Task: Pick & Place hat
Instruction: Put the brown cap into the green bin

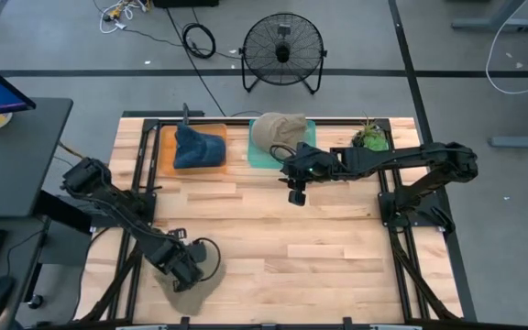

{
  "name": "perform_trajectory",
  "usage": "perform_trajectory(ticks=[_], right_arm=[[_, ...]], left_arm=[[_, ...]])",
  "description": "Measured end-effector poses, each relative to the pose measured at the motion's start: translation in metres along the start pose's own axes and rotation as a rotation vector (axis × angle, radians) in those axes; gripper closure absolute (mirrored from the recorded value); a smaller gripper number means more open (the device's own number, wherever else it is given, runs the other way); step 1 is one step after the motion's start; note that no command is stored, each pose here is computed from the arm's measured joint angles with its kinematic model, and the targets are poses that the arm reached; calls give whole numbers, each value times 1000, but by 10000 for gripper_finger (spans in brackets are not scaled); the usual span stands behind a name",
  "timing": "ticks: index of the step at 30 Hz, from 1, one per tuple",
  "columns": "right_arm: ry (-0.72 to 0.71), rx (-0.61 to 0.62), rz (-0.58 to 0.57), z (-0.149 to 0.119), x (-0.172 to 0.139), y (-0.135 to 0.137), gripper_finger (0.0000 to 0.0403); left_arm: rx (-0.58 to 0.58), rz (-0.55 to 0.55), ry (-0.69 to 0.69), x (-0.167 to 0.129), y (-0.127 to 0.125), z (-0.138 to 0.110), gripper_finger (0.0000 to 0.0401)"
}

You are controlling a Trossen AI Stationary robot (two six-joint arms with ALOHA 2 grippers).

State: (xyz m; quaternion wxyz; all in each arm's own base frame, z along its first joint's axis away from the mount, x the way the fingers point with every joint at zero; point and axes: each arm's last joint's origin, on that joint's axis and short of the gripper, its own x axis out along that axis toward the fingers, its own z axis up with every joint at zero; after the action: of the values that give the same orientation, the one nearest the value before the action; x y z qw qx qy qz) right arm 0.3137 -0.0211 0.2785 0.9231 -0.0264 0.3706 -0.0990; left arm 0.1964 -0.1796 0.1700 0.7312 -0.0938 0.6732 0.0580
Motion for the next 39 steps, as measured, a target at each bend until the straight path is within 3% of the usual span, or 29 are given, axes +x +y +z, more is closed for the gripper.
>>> perform_trajectory(ticks=[2, 7, 13, 19, 24, 29, 36, 39], right_arm=[[0, -5, 0, 0, 0, 0, 277], [-3, -5, 0, 0, 0, 0, 277], [-8, -4, 0, 1, 0, 0, 277], [-12, 12, 1, 1, 0, 0, 277], [-12, 12, -7, 1, 0, 1, 277], [6, -66, -179, 0, -1, -4, 277], [85, -338, -449, 0, -3, -12, 274], [113, -383, -525, 0, -4, -15, 265]], left_arm=[[-46, -18, -15, -1, 0, 2, 382], [-143, -40, -68, -9, -1, 16, 388], [-274, 35, -343, -36, 7, 56, 392], [-476, 86, -517, -61, 34, 100, 386], [-625, 152, -578, -66, 72, 127, 387], [-767, 206, -651, -70, 113, 149, 383], [-806, 246, -704, -75, 155, 168, 383], [-828, 272, -706, -76, 171, 171, 382]])
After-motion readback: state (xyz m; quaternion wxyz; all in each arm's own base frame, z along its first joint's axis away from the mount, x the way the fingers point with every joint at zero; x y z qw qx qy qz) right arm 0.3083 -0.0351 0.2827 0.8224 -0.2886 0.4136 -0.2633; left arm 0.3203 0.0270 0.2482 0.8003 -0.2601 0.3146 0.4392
